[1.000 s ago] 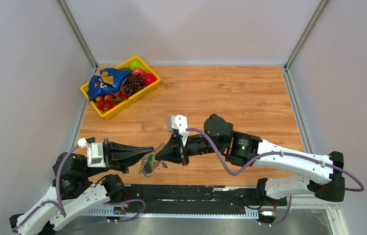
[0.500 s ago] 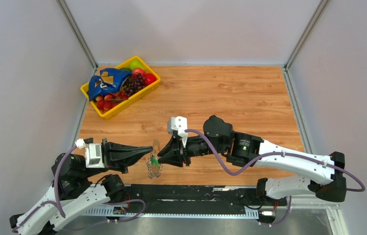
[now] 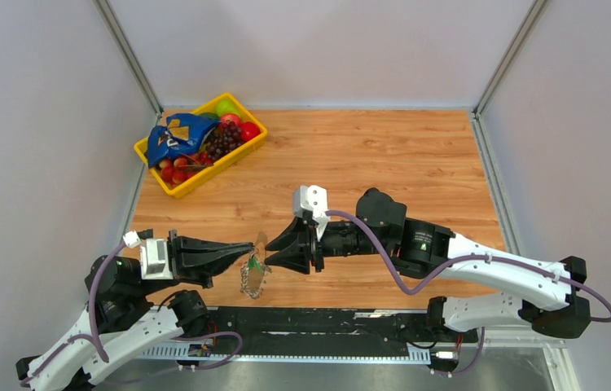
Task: Put the keys on the keyring
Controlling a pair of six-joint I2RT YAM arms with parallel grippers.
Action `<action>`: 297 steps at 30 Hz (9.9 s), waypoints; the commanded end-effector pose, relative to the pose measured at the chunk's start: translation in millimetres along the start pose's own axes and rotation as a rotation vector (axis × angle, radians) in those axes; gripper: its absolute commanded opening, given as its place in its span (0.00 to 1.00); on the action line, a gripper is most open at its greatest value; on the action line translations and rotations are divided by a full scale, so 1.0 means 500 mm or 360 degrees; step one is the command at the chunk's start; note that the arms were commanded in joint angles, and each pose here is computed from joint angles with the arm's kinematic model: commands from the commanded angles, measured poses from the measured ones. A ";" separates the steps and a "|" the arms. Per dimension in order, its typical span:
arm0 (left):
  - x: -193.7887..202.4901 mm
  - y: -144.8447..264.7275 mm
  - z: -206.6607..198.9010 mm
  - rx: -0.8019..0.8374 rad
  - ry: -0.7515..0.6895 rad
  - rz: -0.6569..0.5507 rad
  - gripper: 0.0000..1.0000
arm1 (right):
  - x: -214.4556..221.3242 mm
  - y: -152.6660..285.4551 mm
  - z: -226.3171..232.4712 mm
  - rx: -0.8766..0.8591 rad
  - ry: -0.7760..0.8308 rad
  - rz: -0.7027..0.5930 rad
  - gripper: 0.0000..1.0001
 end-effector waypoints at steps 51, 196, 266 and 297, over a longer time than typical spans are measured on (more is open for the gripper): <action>-0.037 0.007 -0.009 0.0015 -0.0054 -0.0127 0.00 | -0.072 -0.037 0.001 -0.0058 0.0051 -0.0188 0.00; -0.194 0.028 -0.073 0.0374 0.0032 -0.1026 0.00 | -0.246 -0.008 -0.001 -0.0073 0.0276 -0.0589 0.31; -0.198 0.021 -0.082 0.0419 0.0042 -0.1009 0.00 | -0.190 -0.064 0.018 -0.0097 0.0269 -0.0457 0.00; -0.181 0.009 -0.124 0.0629 0.0011 -0.0887 0.00 | -0.195 -0.086 0.023 -0.0178 0.0272 -0.0377 0.00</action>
Point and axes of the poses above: each gripper's point midway between its finger pads, its own y axis back along the fingers, its own z axis along the line the jaws close on, x = y × z, the point moved 1 cm from there along y, back along the fingers, and after that the axes turned 15 degrees about y, right-handed, at the moved point
